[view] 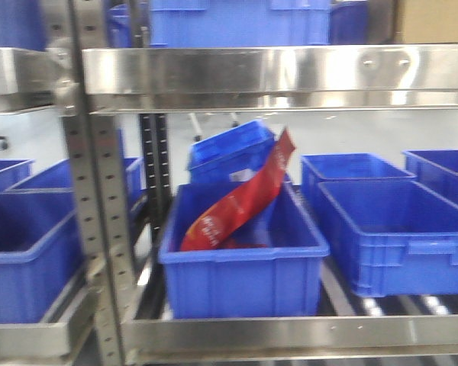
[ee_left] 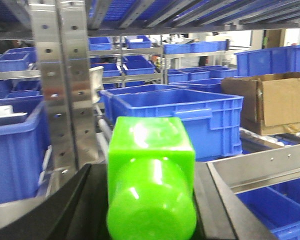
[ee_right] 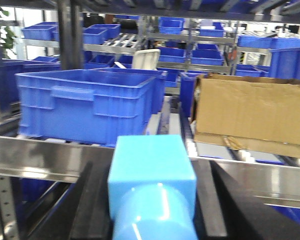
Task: Grab block from conveyor and place in blue bin
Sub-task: 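Drive up to the shelf and move both held blocks over blue bins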
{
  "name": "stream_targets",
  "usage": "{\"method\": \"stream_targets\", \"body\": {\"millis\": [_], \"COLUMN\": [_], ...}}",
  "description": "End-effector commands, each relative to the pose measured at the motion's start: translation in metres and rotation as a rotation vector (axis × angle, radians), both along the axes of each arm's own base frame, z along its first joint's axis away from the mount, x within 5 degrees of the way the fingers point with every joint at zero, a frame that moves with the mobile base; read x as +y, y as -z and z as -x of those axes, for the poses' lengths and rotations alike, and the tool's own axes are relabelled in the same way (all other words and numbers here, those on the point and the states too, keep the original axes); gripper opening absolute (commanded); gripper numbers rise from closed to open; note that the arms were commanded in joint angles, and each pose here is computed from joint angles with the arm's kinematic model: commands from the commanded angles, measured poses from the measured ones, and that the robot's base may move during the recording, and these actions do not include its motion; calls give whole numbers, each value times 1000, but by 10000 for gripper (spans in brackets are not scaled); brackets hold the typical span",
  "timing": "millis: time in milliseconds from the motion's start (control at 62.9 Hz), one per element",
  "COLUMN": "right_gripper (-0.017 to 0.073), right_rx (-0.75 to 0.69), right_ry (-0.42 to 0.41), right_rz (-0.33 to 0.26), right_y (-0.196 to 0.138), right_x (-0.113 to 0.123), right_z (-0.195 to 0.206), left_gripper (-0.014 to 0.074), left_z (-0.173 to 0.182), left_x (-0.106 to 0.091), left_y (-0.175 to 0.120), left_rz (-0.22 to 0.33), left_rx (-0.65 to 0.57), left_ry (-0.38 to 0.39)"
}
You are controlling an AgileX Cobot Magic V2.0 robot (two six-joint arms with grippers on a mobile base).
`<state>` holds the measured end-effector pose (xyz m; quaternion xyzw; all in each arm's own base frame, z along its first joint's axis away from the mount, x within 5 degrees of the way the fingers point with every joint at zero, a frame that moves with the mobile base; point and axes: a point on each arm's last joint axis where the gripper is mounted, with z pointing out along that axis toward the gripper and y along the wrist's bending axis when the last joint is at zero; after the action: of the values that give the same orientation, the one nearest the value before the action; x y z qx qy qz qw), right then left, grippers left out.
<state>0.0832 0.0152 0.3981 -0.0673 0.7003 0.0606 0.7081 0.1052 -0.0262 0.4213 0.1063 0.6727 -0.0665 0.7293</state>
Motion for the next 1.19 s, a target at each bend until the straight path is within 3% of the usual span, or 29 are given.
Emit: {"method": "stream_targets", "body": {"millis": [0, 1176], "right_gripper": [-162, -162], "right_rx": [-26, -28], "right_ry": [1, 1], "right_rz": [6, 6], "right_y": [-2, -2], "right_x": [0, 0], "right_z": [0, 0], "left_gripper": [-111, -111], "left_z": [2, 2], "left_x": [0, 0], "left_y": [-4, -4], "left_rz": [2, 2], "left_rx": [-27, -27], "left_ry": [3, 3]}}
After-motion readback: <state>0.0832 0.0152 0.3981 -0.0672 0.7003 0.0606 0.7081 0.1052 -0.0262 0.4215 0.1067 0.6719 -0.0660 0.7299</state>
